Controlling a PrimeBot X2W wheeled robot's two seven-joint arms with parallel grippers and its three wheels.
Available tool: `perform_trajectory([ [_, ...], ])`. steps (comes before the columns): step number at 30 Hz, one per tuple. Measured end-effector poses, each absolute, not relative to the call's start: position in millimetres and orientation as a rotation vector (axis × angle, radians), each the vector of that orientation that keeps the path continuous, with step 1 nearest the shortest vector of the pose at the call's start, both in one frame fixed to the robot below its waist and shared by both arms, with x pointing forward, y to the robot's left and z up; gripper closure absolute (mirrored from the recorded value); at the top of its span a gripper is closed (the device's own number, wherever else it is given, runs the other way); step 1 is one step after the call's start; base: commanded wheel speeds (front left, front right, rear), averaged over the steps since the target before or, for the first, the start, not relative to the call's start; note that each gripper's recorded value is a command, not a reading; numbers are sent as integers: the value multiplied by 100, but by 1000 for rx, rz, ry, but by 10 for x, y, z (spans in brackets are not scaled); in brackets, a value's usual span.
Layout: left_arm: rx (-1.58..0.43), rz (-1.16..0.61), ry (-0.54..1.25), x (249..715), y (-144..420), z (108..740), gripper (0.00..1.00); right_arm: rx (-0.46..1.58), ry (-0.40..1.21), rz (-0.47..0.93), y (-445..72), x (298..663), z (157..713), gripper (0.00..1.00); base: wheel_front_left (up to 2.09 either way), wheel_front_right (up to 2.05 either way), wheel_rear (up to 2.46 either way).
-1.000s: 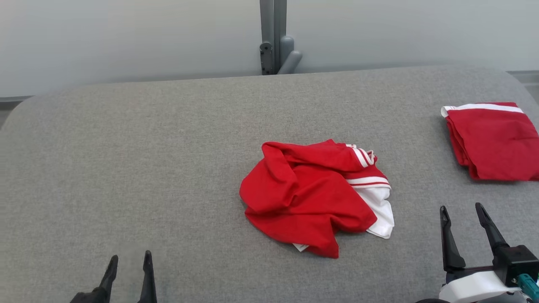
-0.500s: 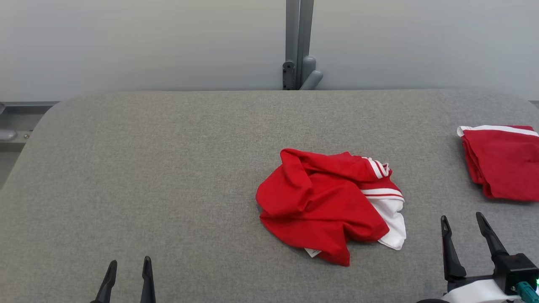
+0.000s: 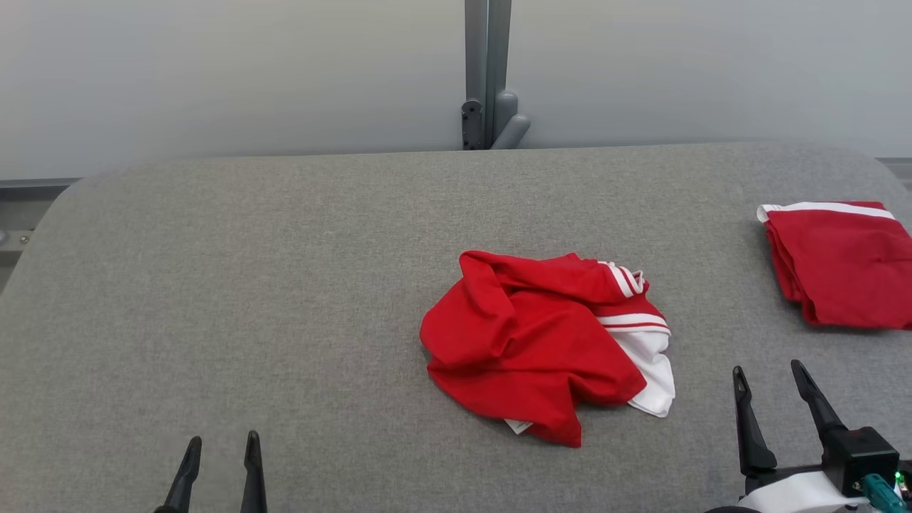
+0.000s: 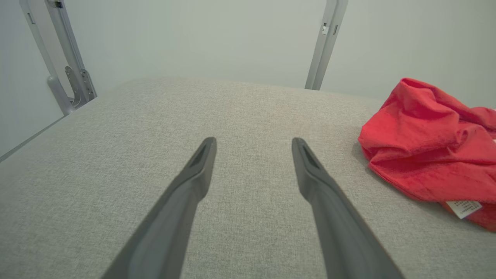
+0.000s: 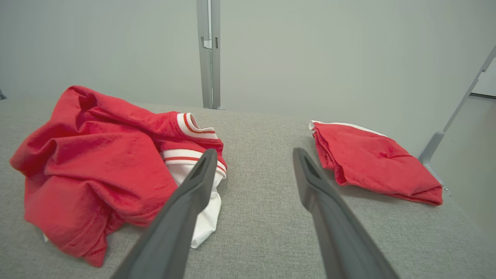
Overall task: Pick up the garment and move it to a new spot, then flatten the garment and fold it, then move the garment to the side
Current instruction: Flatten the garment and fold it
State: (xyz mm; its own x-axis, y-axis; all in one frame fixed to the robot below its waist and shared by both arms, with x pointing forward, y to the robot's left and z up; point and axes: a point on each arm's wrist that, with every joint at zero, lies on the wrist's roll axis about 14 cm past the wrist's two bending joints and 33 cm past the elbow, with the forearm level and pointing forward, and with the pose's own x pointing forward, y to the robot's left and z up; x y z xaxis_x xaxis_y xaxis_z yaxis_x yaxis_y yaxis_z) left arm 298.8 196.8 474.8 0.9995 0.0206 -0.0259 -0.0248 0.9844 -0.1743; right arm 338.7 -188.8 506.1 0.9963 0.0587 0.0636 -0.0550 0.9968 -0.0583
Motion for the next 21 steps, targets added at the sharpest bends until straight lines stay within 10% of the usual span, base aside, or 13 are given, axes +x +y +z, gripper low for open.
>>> perform_trajectory([
  [21,90,-1018,199,3298,-1017,4931,0,-3,-84,-117,-2378,3270,5127,0,0,0,0],
])
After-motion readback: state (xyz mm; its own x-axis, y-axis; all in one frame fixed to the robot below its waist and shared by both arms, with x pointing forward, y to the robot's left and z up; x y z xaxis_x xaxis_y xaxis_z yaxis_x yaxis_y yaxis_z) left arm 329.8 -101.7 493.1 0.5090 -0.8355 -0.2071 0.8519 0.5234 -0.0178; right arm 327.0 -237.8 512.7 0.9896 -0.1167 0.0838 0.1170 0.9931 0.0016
